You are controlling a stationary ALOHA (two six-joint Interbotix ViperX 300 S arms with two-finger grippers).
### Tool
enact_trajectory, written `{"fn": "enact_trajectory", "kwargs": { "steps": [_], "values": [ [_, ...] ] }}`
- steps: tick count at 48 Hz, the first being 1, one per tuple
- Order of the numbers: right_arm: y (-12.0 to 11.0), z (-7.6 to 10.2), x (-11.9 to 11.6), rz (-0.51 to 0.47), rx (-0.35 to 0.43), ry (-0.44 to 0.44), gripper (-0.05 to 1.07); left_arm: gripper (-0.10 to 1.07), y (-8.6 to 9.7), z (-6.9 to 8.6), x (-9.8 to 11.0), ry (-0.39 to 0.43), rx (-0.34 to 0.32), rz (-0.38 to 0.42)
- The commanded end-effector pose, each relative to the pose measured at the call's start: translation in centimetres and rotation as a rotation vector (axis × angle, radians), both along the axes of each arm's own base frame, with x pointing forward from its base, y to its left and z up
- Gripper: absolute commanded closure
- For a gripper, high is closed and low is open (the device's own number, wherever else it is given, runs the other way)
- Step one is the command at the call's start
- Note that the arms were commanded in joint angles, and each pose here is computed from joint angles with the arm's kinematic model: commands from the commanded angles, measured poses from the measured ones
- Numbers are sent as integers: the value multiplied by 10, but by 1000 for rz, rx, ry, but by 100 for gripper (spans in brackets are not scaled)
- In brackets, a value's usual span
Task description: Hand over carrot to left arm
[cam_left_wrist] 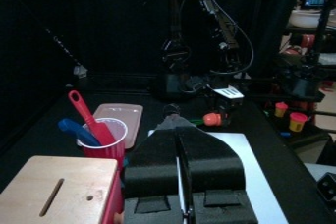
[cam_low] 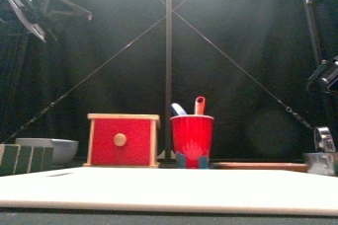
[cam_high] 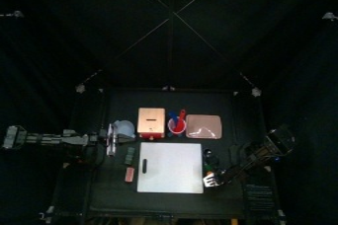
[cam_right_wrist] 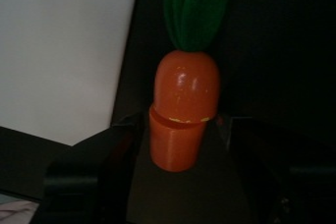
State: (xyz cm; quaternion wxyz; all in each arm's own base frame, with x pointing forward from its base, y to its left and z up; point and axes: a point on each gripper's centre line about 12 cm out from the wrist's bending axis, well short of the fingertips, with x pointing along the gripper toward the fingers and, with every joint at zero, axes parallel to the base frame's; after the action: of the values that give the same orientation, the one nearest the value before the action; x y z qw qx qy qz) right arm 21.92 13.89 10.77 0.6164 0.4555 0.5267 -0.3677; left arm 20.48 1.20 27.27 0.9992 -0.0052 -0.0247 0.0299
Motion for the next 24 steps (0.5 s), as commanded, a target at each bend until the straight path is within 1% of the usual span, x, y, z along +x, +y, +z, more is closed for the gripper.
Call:
{"fn": "enact_trajectory", "kwargs": {
  "steps": [1, 10, 14, 20, 24],
  "values": [
    [4, 7, 5, 0, 16, -23, 17, 95, 1, 6, 2, -21, 3, 3],
    [3, 8, 6, 4, 15, -31, 31, 81, 1, 6, 1, -21, 1, 7],
    [1, 14, 10, 24, 3, -55, 38, 74, 1, 6, 1, -21, 3, 6],
    [-8, 31, 22, 49, -31, -125, 43, 63, 1, 6, 1, -21, 3, 6],
    [-18, 46, 36, 65, -62, -203, 43, 54, 1, 7, 2, -23, 1, 6]
  ]
}}
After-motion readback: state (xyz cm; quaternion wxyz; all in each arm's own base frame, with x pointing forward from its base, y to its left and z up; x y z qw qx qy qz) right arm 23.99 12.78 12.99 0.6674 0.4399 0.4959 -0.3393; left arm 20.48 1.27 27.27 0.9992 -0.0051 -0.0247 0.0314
